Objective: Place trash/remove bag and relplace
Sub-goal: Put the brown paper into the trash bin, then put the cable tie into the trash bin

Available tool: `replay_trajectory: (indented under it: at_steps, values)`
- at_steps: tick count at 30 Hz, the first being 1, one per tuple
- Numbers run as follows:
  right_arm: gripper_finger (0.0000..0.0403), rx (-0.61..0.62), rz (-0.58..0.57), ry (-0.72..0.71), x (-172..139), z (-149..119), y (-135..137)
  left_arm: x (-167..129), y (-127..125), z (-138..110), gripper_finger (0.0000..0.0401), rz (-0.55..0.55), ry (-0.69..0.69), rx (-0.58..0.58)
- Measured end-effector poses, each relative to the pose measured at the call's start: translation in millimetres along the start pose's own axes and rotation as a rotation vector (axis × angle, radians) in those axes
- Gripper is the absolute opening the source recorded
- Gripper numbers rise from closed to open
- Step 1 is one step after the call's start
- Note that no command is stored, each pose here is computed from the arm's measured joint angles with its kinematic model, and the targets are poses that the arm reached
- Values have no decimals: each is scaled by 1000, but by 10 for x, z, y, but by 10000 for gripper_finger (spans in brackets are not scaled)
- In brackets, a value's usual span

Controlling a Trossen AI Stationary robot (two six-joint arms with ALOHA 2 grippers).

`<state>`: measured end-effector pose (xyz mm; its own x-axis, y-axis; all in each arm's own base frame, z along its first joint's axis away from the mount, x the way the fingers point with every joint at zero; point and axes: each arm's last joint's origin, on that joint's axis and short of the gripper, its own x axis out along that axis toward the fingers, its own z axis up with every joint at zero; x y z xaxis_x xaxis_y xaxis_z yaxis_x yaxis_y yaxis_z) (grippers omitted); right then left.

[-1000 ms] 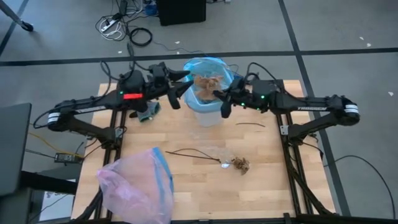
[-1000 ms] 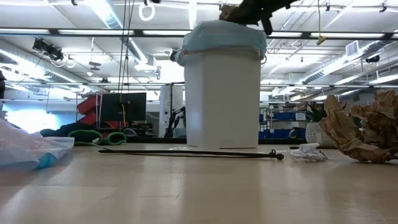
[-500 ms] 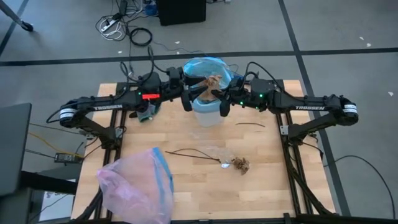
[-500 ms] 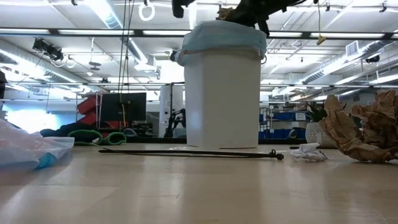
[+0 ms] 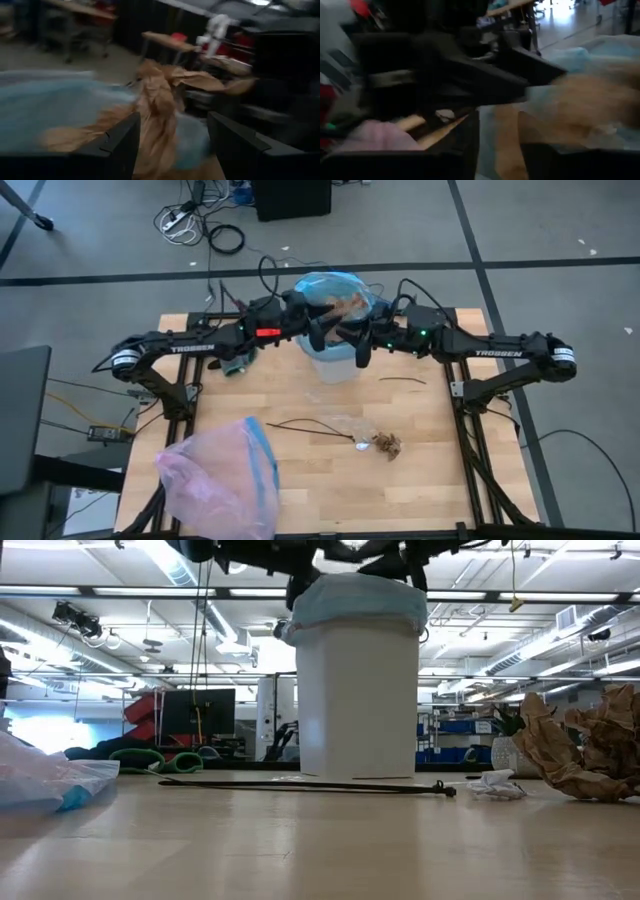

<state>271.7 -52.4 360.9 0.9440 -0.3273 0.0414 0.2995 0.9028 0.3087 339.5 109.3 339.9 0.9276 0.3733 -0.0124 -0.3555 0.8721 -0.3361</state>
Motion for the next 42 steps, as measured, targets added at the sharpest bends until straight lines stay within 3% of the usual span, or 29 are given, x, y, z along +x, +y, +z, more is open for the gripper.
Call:
replay_trajectory:
  at_steps: [5,10,13,15,18,23,27,33,42]
  values:
    - [173,42,126,-111,-109,164,140,-1,210,-4,236,108,52,-26]
    - [176,41,201,-268,-316,406,236,2,277,22,236,118,41,-47]
    - [171,32,188,-344,-465,542,241,8,275,31,236,110,29,-43]
    - [166,38,125,-372,-574,611,219,5,266,39,236,84,23,-44]
    - [149,13,-67,-367,-728,661,145,-16,247,75,235,59,23,-49]
    - [78,-97,-416,-238,-842,566,-21,-60,111,334,223,-63,-18,-36]
    - [10,-139,-470,-150,-747,473,-138,-124,-27,588,213,-151,-76,-27]
    - [2,-139,-512,-77,-395,298,-347,-177,-164,884,202,-137,-40,56]
    - [0,-48,-380,-81,60,123,-547,-330,-259,1163,197,-80,97,156]
